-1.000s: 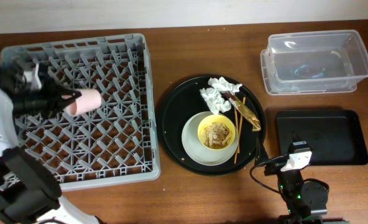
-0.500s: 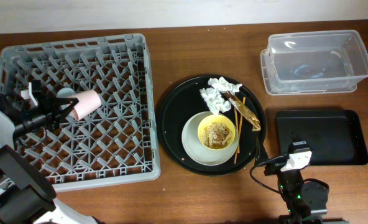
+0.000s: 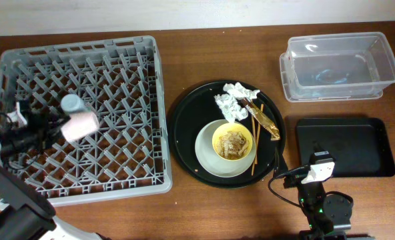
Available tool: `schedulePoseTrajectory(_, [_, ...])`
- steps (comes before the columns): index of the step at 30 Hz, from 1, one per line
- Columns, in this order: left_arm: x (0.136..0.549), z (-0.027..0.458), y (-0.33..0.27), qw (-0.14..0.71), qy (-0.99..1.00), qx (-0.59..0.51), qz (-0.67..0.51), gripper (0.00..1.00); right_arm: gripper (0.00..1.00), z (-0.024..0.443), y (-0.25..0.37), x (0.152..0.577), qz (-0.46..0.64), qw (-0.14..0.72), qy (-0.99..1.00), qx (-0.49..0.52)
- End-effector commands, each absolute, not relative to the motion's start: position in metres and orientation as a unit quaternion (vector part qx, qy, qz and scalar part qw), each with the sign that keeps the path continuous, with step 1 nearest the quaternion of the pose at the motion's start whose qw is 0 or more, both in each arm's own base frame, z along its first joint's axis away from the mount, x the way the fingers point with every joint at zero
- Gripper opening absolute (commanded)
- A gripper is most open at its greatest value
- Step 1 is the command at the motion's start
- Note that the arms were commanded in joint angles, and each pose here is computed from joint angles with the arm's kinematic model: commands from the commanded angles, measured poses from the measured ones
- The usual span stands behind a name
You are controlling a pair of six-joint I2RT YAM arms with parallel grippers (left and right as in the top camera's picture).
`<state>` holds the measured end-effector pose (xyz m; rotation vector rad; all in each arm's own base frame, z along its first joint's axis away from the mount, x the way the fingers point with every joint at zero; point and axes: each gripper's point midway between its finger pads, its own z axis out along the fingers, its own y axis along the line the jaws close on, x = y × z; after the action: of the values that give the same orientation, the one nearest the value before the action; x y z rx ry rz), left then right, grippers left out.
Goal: Sort waste into correct bins and load items into the dishwasher rack
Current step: 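Lower the pink cup into the rack and open the left gripper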
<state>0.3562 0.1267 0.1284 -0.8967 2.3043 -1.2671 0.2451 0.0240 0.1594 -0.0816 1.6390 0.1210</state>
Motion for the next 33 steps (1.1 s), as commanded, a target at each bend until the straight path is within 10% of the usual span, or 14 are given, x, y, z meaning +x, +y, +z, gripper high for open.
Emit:
schedulePoseTrajectory(1, [0.339, 0.094, 0.139, 0.136, 0.854, -0.339, -0.371, 0.24, 0.99, 0.157, 0.024, 0.245, 0.053, 0.679, 0.731, -0.035])
schedulePoseTrajectory(22, [0.324, 0.154, 0.202, 0.121, 0.872, -0.405, -0.246, 0.46, 0.99, 0.157, 0.024, 0.245, 0.053, 0.679, 0.731, -0.035])
schedulePoseTrajectory(26, [0.329, 0.187, 0.192, 0.126, 0.879, -0.386, -0.248, 0.0, 0.99, 0.157, 0.024, 0.245, 0.053, 0.679, 0.731, -0.035])
schedulePoseTrajectory(33, [0.355, 0.18, 0.128, 0.086, 0.947, -0.258, -0.174, 0.0, 0.99, 0.157, 0.024, 0.245, 0.053, 0.679, 0.731, -0.035])
